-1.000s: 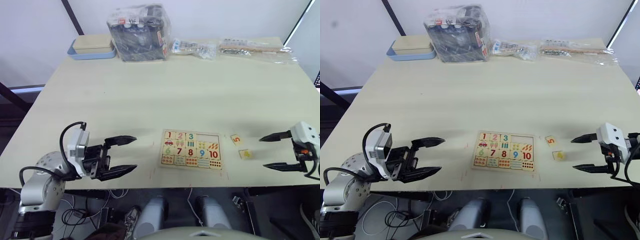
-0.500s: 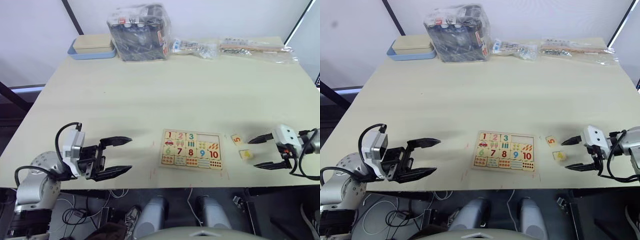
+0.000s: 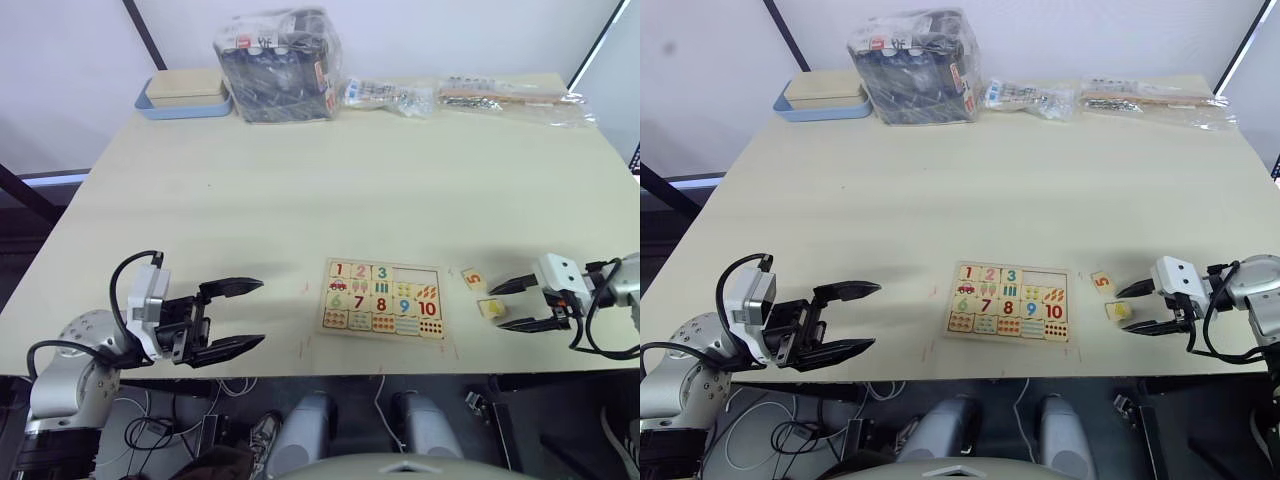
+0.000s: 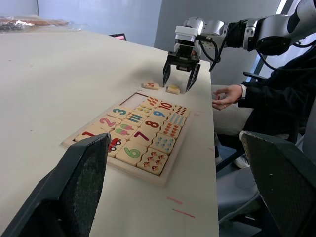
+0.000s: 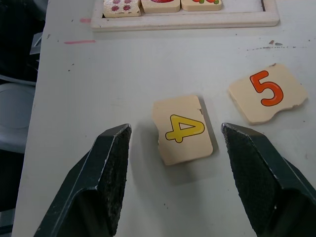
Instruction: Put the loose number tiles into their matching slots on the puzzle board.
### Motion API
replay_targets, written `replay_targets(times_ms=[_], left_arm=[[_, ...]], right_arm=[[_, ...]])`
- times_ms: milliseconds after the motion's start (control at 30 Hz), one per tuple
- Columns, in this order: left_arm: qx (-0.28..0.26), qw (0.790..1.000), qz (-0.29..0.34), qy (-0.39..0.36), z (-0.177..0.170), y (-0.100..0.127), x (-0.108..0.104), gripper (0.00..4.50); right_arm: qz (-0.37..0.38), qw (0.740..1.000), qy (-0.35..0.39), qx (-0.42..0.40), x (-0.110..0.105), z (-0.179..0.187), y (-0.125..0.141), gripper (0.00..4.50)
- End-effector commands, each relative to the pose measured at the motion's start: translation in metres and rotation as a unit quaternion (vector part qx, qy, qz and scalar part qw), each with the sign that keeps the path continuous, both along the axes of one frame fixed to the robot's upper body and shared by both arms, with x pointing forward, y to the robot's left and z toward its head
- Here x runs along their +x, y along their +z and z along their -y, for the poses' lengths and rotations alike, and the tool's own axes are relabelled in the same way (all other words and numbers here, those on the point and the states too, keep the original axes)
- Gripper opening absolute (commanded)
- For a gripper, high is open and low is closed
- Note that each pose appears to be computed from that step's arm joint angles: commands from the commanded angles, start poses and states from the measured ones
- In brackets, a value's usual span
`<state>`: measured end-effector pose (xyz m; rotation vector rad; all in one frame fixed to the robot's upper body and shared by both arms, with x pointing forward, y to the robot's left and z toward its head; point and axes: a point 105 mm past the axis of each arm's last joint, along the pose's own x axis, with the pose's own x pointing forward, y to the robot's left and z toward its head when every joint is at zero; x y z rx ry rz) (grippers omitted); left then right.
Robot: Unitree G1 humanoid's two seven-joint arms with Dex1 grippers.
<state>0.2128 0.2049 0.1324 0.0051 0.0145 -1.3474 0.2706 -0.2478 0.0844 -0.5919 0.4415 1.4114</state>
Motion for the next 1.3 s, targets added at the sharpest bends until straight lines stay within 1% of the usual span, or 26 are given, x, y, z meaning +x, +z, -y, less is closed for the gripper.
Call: replay_targets(times_ms=[33, 67, 100, 133, 167, 233, 367, 500, 567, 667, 767, 867, 933, 1033, 1167, 1300], left_arm=[[0.002, 1.000, 0.027, 0.004, -0.001, 0.009, -0.002, 4.50], [0.002, 1.000, 0.027, 0.004, -0.001, 0.009, -0.002, 4.50], [0.002, 1.000, 0.027, 0.005, -0.001, 0.008, -0.002, 4.50], [0.001, 1.000, 0.027, 0.005, -0.001, 0.008, -0.002, 4.50], [0.001, 1.000, 0.027, 0.005, -0.001, 0.007, -0.002, 4.50], [0.001, 1.000, 0.027, 0.006, -0.002, 0.007, -0.002, 4.50], [0.001, 1.000, 0.029, 0.008, -0.002, 0.006, -0.001, 4.50], [0.000, 0.999, 0.031, 0.015, -0.005, 0.006, 0.001, 4.50], [-0.001, 0.999, 0.031, 0.019, -0.006, 0.005, 0.002, 4.50], [-0.001, 0.999, 0.032, 0.023, -0.007, 0.004, 0.003, 4.50], [-0.001, 0.999, 0.033, 0.024, -0.008, 0.002, 0.004, 4.50], [-0.001, 0.999, 0.035, 0.027, -0.008, 0.002, 0.004, 4.50], [-0.001, 0.999, 0.036, 0.029, -0.009, 0.001, 0.004, 4.50], [0.000, 0.999, 0.036, 0.033, -0.011, 0.000, 0.003, 4.50], [0.000, 0.999, 0.038, 0.039, -0.012, -0.001, 0.002, 4.50], [-0.004, 0.998, 0.043, 0.047, -0.011, 0.000, 0.002, 4.50]], right_arm=[[0.016, 1.000, 0.006, -0.005, 0.002, 0.001, 0.008, 2.35], [0.016, 1.000, 0.005, -0.005, 0.002, 0.001, 0.008, 2.17], [0.017, 1.000, 0.004, -0.005, 0.002, 0.001, 0.009, 1.55], [0.020, 1.000, 0.004, -0.005, 0.003, 0.001, 0.010, 1.03], [0.025, 1.000, 0.004, -0.005, 0.003, 0.001, 0.012, 0.90], [0.033, 0.999, 0.005, -0.006, 0.004, 0.000, 0.015, 0.90], [0.058, 0.998, 0.007, -0.005, 0.006, -0.004, 0.032, 0.90], [0.062, 0.998, 0.005, -0.003, 0.004, -0.034, 0.080, 0.90], [0.068, 0.997, 0.009, -0.031, 0.002, -0.053, 0.097, 0.90], [0.072, 0.996, -0.027, -0.046, 0.010, -0.078, 0.112, 0.90], [0.075, 0.993, -0.050, -0.080, 0.017, -0.089, 0.113, 0.90], [0.059, 0.991, -0.070, -0.093, 0.025, -0.103, 0.117, 0.90], [0.052, 0.989, -0.064, -0.124, 0.025, -0.110, 0.115, 0.90], [0.030, 0.986, -0.067, -0.147, 0.025, -0.123, 0.113, 0.90], [0.020, 0.974, -0.063, -0.219, 0.026, -0.126, 0.100, 0.90], [0.003, 0.973, -0.078, -0.219, 0.038, -0.137, 0.087, 0.90]])
